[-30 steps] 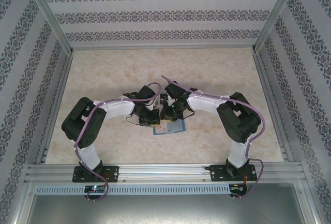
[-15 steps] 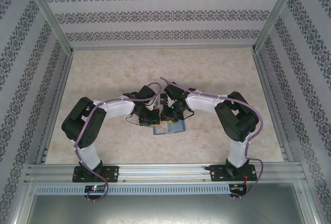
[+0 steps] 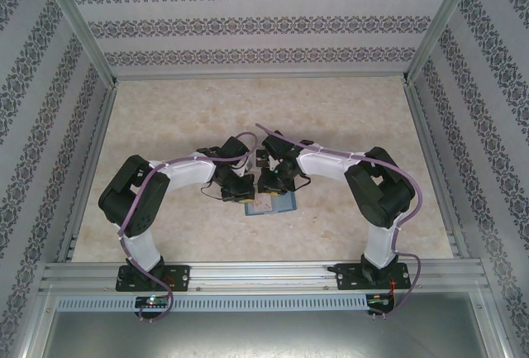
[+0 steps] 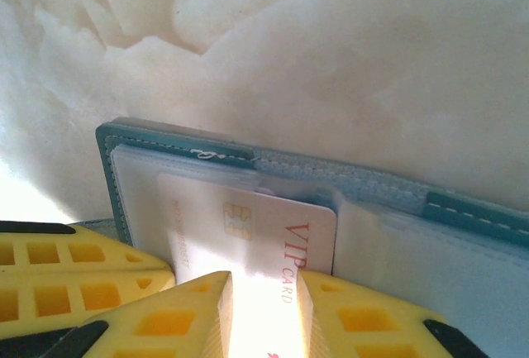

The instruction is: Take the credit cards out of the card holder

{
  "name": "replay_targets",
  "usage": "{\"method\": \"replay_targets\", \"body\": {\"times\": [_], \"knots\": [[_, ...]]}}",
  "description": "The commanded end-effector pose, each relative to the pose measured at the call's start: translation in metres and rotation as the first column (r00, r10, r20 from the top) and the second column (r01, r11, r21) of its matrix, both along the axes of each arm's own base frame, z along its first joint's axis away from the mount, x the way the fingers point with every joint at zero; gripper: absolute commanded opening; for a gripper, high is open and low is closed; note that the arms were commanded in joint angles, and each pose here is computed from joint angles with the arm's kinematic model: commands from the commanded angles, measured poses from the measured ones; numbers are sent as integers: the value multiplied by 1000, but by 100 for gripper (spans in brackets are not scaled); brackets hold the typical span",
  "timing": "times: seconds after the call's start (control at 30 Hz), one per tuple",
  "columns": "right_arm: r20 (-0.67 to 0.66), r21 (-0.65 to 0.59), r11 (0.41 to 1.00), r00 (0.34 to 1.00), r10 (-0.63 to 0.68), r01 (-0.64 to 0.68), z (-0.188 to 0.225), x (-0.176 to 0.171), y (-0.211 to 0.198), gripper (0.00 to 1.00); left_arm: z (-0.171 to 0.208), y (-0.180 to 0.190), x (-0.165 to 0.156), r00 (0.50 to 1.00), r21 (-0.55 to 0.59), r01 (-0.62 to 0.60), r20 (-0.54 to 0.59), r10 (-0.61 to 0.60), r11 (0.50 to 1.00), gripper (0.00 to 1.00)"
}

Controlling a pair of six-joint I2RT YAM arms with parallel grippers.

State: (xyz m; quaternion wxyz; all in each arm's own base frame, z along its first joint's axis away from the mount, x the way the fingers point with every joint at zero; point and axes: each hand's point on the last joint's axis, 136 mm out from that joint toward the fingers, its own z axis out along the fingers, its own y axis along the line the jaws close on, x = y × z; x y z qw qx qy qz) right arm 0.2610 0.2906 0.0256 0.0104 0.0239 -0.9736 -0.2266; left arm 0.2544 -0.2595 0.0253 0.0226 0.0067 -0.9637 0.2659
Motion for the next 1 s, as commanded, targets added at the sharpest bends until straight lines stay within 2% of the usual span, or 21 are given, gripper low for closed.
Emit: {"method": "replay_targets", "body": {"times": [0.0,0.27,0.83,0.97], "knots": [[14,-49,999,1000,-3,3,3,-3,-10,30,-7,11,-4,999,56,2,-36,0,998,0],[6,-18,1000,1000,-10,10,9,-7,-8,32,-11,12,-6,999,63,6,-47,-3,998,0],[-56,-72,997,998,27,-31,-15,-18,-12,35,-19,18,-9,997,106,4,-72,4,994,0],[-65,-22,999,998,26,-28,-13,-17,-4,36,-24,20,-11,996,122,5,-88,6,993,0]]}}
